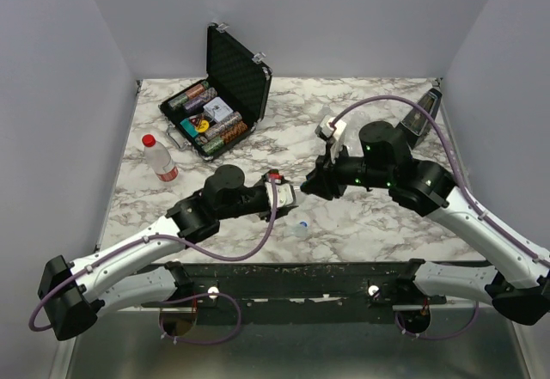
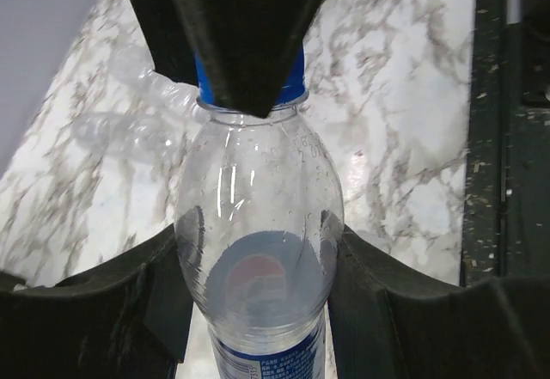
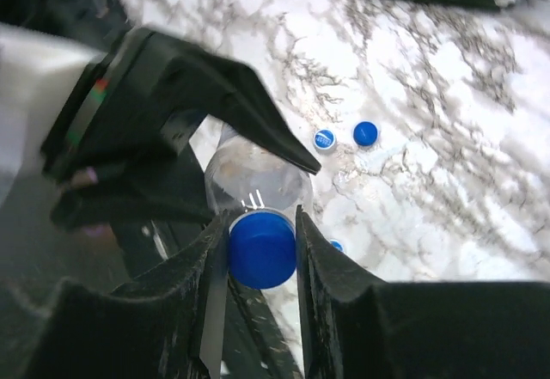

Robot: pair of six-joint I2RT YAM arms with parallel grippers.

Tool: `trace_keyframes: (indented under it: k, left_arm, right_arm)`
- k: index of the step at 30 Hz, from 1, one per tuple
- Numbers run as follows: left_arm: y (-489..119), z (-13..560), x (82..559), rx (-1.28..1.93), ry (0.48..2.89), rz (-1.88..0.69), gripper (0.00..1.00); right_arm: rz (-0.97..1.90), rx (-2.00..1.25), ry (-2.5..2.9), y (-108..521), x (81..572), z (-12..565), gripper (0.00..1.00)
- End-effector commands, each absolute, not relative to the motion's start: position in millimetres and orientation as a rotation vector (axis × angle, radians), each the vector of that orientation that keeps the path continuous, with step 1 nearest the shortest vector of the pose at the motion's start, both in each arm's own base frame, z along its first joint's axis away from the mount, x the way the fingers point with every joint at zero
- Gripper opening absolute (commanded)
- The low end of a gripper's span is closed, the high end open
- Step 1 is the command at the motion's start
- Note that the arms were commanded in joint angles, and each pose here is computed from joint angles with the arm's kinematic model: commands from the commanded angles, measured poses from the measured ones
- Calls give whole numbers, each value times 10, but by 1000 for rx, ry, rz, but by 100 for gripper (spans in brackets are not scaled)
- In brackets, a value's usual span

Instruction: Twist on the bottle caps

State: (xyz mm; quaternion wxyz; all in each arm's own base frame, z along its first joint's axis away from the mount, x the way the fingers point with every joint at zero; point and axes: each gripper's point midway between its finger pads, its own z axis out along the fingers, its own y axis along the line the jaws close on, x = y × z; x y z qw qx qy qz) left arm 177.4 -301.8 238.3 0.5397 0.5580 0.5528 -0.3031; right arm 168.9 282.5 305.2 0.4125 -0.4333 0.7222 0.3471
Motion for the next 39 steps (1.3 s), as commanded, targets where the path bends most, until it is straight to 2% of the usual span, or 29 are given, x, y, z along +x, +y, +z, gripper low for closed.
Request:
trace_keyframes:
  k: [1,5,9,13,18,21,27,32,39]
  left_arm:
    - [-2533,2456,2487,1009,1445,-205,0]
    - [-2361,2452,2572,914,1480,-23,0]
    - [-2329,2445,2601,897,1502,12,0]
    - [-2392,2401,2587,908,1519,-39,0]
    - [-2681,2429,2413,998,1466,-352,0]
    - [-2862,2468,2227,1087,1417,-536,0]
    - [-2813,2504,2356,952,1464,-560,0]
    - [-2396,2568,2721,577,1497,-453,0]
    - [-1777,2656,2900,211,1370,-375,0]
  right_arm:
    - [976,-563,2120,2860,1802,3035,7]
    - [969,-406,2157,2846,1896,2994,5]
    - [958,-424,2066,2803,1931,3177,7]
    - [917,-528,1884,2692,1930,3511,29]
    - [797,-866,1568,2551,1760,3819,63]
    - [727,-1074,1396,2479,1590,3800,71]
    - [642,-1099,1368,2318,1572,3634,73]
    - [613,-1058,1396,2277,1635,3456,73]
    - [645,-1052,1416,2285,1596,3146,73]
